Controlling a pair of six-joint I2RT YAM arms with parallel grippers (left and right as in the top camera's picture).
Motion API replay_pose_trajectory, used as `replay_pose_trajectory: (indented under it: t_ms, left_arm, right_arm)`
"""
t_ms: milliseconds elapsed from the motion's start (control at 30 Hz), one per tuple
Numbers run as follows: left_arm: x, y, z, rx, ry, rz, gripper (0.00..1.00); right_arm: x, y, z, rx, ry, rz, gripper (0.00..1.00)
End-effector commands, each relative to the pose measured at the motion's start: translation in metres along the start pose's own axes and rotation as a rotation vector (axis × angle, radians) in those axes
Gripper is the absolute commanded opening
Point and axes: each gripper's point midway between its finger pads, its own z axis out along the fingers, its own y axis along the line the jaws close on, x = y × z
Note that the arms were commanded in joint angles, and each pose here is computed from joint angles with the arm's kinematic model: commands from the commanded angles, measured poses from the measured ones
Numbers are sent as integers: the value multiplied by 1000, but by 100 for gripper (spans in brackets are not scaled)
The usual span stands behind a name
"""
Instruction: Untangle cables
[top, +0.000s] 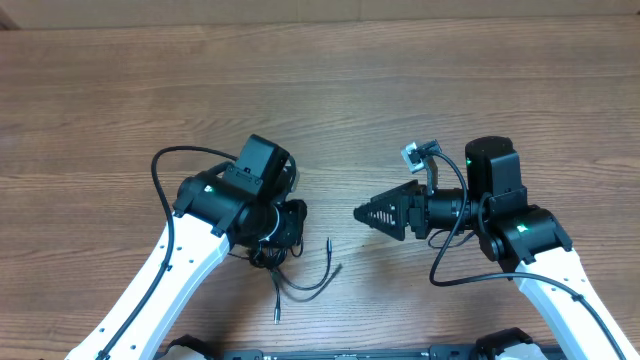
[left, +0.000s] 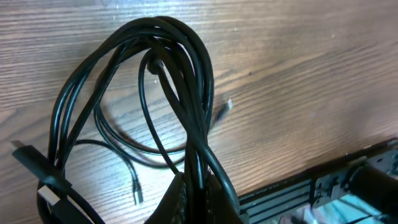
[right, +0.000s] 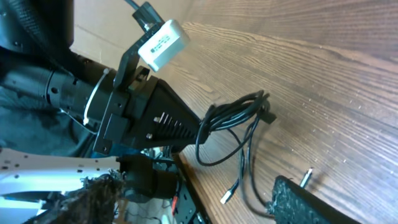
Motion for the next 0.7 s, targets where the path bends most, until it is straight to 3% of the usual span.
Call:
replay_pose_trajectory:
  t_ms: [0, 67, 133, 267, 467, 667]
  left_arm:
    - [-10, -2, 0, 11, -40, -125, 4]
    - [-17, -5, -1, 29, -65, -221, 4]
    - [-25, -15, -2, 90, -81, -423, 4]
    - [-33, -46, -7, 262, -22, -692, 4]
    - [-38, -84, -21, 460, 61, -686, 4]
    - [-40, -95, -27, 522, 100, -729, 4]
  right_arm:
    - [-7, 10, -4, -16, -18, -31, 79]
    - [-7, 10, -4, -16, -17, -31, 78]
    - [-5, 11, -3, -19, -10, -42, 76]
    - [-2, 11, 0, -10, 1, -71, 73]
    - [5, 10, 5, 5, 25, -137, 72]
    - [8, -3, 9, 97, 32, -127, 72]
